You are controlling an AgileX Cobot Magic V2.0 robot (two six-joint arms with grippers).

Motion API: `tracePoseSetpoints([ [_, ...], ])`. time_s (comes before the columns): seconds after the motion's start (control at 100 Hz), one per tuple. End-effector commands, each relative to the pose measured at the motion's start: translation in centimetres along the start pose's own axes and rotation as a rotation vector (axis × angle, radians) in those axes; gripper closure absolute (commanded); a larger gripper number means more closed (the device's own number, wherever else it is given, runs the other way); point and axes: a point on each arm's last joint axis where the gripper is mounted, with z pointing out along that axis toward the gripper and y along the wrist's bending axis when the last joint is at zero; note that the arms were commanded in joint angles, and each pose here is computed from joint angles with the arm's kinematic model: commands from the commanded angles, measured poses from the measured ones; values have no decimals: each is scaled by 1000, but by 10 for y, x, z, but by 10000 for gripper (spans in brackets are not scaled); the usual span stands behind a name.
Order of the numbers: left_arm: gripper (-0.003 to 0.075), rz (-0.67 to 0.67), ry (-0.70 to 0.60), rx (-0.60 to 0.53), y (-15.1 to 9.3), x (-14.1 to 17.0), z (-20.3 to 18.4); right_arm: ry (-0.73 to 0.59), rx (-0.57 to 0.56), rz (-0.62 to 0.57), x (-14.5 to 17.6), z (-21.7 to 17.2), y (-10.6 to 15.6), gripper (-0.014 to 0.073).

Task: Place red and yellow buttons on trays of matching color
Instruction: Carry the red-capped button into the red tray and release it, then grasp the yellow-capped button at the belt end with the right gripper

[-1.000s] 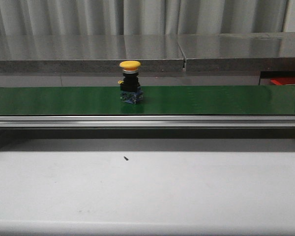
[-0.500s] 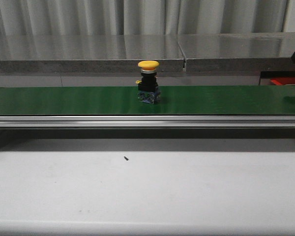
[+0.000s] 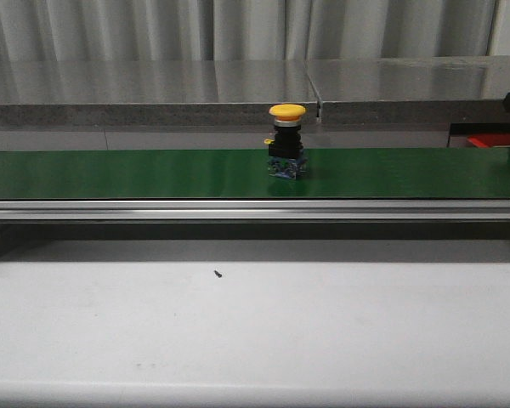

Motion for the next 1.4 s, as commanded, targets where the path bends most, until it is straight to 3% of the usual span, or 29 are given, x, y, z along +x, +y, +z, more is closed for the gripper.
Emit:
tracePoseSetpoints([
  [0.0, 739, -18, -85, -20, 1, -14, -2, -154, 25, -10, -33, -46, -1, 57],
  [0.33, 739, -18, -85, -20, 1, -14, -2, -253, -30, -6, -63, -106, 12, 57],
  [0.57, 739, -18, -85, -20, 1, -14, -2, -299, -88, -119, -75, -159, 45, 57],
  [0.86, 739, -18, -87, -21, 1, -14, -2, -215, -144, -220, -67, -192, 80, 57],
  [1.39, 739, -36, -88, -16, 1, -14, -2, -95, -224, -300, -32, -229, 94, 107],
])
